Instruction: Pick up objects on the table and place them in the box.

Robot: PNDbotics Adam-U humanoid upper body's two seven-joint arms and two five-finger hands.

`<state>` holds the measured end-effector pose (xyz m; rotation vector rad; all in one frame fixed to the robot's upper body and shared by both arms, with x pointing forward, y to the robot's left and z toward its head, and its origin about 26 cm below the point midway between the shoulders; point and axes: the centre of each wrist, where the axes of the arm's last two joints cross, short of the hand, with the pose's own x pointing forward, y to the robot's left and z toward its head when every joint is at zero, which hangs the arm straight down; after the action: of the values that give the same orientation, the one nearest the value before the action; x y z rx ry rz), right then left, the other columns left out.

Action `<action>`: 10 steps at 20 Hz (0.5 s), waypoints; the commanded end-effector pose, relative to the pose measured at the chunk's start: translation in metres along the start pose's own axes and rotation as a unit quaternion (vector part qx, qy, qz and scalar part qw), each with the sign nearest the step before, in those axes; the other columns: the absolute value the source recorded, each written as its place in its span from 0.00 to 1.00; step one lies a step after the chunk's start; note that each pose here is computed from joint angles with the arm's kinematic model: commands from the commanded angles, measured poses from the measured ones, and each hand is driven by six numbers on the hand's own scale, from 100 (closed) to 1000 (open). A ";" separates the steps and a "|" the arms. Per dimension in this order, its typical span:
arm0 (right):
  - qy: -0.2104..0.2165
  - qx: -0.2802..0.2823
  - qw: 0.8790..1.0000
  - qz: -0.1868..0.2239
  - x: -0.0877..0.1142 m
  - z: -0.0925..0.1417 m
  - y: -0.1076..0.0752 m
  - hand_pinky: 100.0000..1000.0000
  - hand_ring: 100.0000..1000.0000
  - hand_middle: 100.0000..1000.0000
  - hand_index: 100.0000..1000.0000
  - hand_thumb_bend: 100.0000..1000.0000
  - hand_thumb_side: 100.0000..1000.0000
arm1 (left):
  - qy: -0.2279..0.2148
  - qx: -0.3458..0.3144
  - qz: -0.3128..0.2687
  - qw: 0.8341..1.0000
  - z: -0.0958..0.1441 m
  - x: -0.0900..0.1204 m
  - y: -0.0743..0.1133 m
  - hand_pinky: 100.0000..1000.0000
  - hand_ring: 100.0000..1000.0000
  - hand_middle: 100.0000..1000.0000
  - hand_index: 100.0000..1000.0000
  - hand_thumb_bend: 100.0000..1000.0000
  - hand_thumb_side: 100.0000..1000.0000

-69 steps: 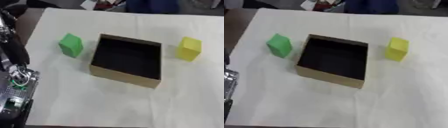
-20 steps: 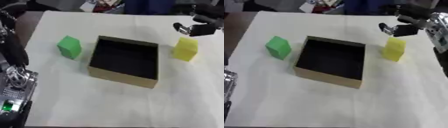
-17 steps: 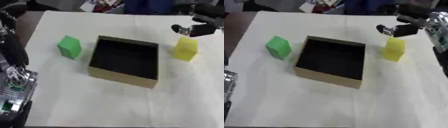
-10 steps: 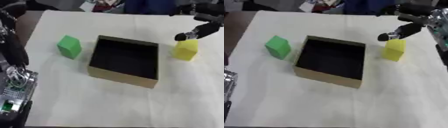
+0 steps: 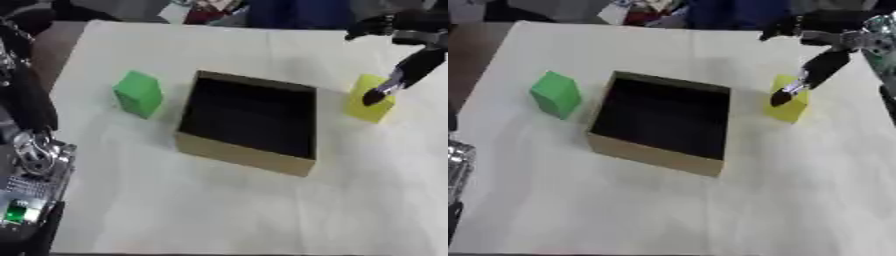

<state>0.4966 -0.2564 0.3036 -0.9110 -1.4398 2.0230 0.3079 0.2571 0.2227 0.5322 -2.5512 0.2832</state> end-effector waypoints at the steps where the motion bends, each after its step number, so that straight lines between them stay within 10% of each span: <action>1: 0.040 0.010 0.999 0.016 -0.011 0.015 -0.011 1.00 1.00 0.97 0.99 0.96 0.55 | -0.014 -0.002 0.005 1.000 -0.005 0.006 -0.001 0.69 0.60 0.61 0.73 0.06 1.00; 10: 0.099 0.013 0.994 -0.036 -0.019 0.018 0.004 1.00 1.00 0.92 1.00 0.81 0.47 | -0.014 -0.003 0.005 1.000 -0.005 0.006 -0.001 0.69 0.61 0.61 0.73 0.06 1.00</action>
<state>0.4987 -0.2694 0.2926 -0.9481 -1.3202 1.8851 0.3079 0.2570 0.2227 0.5307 -2.5509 0.2781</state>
